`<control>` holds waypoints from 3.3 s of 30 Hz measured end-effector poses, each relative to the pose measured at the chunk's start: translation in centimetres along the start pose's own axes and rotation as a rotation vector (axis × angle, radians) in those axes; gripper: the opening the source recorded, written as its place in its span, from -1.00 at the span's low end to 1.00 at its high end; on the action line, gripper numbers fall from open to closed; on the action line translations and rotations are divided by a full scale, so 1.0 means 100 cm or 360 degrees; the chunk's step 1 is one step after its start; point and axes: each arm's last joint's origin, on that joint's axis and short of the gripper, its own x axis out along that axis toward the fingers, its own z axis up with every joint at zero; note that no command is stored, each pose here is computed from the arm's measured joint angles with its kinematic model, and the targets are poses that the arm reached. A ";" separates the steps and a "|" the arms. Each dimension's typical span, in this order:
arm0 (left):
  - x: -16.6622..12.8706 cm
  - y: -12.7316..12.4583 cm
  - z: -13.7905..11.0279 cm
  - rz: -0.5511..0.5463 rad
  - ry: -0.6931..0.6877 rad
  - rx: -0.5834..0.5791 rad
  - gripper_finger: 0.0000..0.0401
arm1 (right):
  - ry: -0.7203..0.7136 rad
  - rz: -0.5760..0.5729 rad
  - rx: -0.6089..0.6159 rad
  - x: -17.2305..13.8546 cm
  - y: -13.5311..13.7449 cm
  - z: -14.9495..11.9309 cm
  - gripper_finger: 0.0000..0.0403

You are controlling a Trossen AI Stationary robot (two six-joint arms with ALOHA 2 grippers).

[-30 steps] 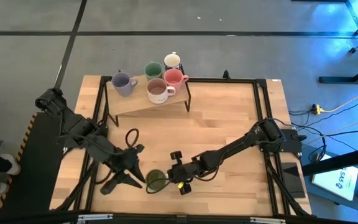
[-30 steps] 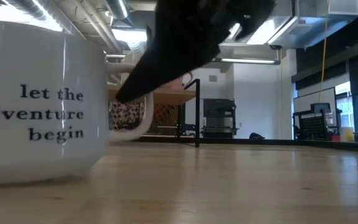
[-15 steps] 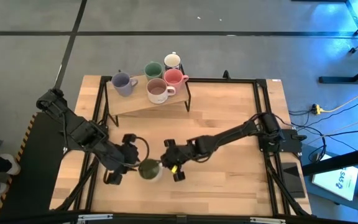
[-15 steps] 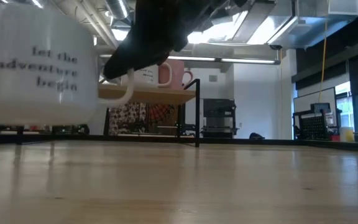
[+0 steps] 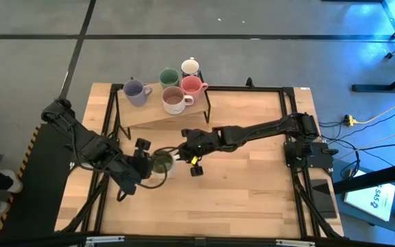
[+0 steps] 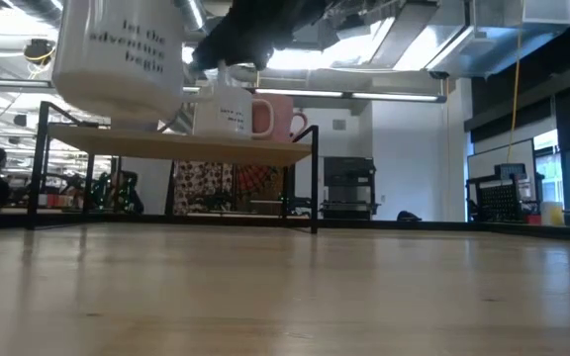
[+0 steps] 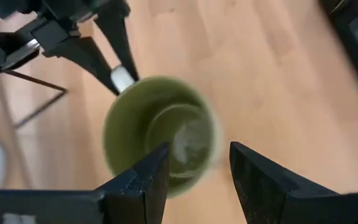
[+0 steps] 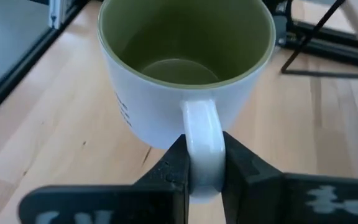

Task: Place coffee mugs
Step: Put the white mug on the shelf

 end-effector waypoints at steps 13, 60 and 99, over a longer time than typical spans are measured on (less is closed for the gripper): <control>0.034 0.013 0.007 0.0014 0.0227 0.0160 -0.21 | -0.0069 -0.0023 -0.0095 -0.023 -0.003 0.012 -0.83; -0.103 0.067 -0.003 0.0214 -0.0440 -0.0623 -0.31 | -0.0431 -0.0388 -0.0050 -0.028 -0.063 0.023 -0.83; -0.124 0.080 -0.022 0.0247 -0.0556 -0.0829 -0.31 | -0.0331 -0.0708 0.0188 0.034 -0.132 0.045 -0.83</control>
